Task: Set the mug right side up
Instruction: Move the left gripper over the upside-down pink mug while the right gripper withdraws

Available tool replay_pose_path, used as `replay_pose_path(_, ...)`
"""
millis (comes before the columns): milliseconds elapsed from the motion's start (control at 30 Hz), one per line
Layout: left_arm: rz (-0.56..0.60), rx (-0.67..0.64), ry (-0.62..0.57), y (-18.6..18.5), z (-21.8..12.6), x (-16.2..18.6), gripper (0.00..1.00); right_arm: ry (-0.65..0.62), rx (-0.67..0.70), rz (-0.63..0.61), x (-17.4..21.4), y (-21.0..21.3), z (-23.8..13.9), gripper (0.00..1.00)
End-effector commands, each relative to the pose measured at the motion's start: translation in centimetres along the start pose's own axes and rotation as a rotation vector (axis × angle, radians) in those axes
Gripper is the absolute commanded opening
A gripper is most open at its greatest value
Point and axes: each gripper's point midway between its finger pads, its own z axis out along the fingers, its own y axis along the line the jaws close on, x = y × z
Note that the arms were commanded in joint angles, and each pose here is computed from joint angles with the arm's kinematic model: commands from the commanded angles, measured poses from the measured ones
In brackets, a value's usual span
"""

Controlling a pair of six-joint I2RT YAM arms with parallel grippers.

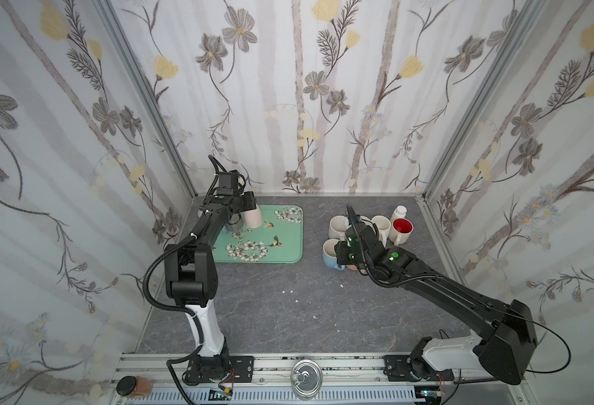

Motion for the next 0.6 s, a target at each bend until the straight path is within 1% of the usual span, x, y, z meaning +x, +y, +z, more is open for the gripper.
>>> replay_pose_path(0,0.024,-0.065,0.063,1.2,1.8,0.9,0.6,-0.008,-0.048,0.03,0.0,1.0,0.7,0.38)
replay_pose_path(67,0.031,-0.09,0.066,1.6,2.6,0.5,0.61,0.003,-0.047,0.026,0.3,1.1,1.2,0.37)
replay_pose_path(200,0.044,-0.098,0.063,1.8,3.9,0.1,0.63,0.007,-0.044,0.011,0.1,1.3,1.7,0.37)
replay_pose_path(333,0.052,-0.077,0.095,1.5,5.4,0.6,0.63,0.003,-0.047,0.0,-0.1,1.6,2.0,0.38)
replay_pose_path(567,0.055,-0.03,0.129,0.5,6.8,2.0,0.63,0.012,-0.065,-0.001,0.1,2.0,2.5,0.37)
